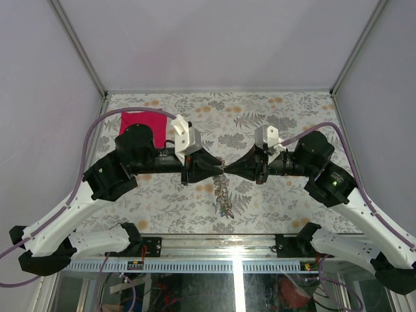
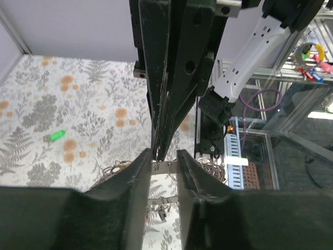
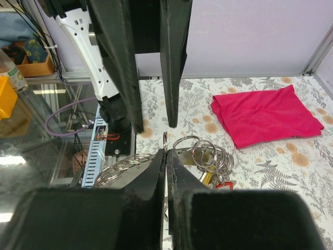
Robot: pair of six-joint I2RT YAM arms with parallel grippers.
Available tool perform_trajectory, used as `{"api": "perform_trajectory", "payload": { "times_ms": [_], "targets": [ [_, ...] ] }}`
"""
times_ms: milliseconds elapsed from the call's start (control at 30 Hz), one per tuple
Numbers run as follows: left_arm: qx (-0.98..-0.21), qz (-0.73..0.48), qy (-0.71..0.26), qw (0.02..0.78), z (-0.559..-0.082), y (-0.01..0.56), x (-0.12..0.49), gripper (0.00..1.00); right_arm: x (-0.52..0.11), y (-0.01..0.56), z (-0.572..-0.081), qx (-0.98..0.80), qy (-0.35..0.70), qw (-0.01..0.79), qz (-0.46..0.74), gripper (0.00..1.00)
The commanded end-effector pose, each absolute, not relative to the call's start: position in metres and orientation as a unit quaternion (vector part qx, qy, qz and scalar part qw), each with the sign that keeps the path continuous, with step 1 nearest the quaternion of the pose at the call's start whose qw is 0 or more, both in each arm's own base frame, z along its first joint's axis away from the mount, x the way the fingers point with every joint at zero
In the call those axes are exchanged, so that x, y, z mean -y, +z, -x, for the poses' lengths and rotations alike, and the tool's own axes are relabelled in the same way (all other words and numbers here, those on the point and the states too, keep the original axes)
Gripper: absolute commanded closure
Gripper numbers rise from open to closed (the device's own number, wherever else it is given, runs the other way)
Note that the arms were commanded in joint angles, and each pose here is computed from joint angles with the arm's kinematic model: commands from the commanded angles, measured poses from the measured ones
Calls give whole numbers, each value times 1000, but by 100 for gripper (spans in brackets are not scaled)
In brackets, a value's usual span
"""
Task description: Put the keys on the keyring
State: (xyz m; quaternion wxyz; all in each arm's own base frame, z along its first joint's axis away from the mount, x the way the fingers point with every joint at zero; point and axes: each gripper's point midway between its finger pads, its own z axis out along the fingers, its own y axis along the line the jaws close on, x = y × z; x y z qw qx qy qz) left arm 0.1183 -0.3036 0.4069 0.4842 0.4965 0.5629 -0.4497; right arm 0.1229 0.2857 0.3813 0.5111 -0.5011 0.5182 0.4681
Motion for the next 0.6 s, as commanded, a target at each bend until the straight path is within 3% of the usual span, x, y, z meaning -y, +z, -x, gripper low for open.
{"api": "perform_trajectory", "payload": {
  "times_ms": [0, 200, 567],
  "targets": [
    [-493, -474, -498, 533, -105, 446, 304, 67, -280, 433, -109, -439, 499, 576, 477, 100],
    [-451, -452, -514, 574, -97, 462, 294, 58, -273, 455, -99, -400, 534, 603, 438, 100],
    [-433, -454, -528, 573, -93, 465, 297, 58, -266, 476, -86, -345, 583, 618, 400, 100]
  ]
}}
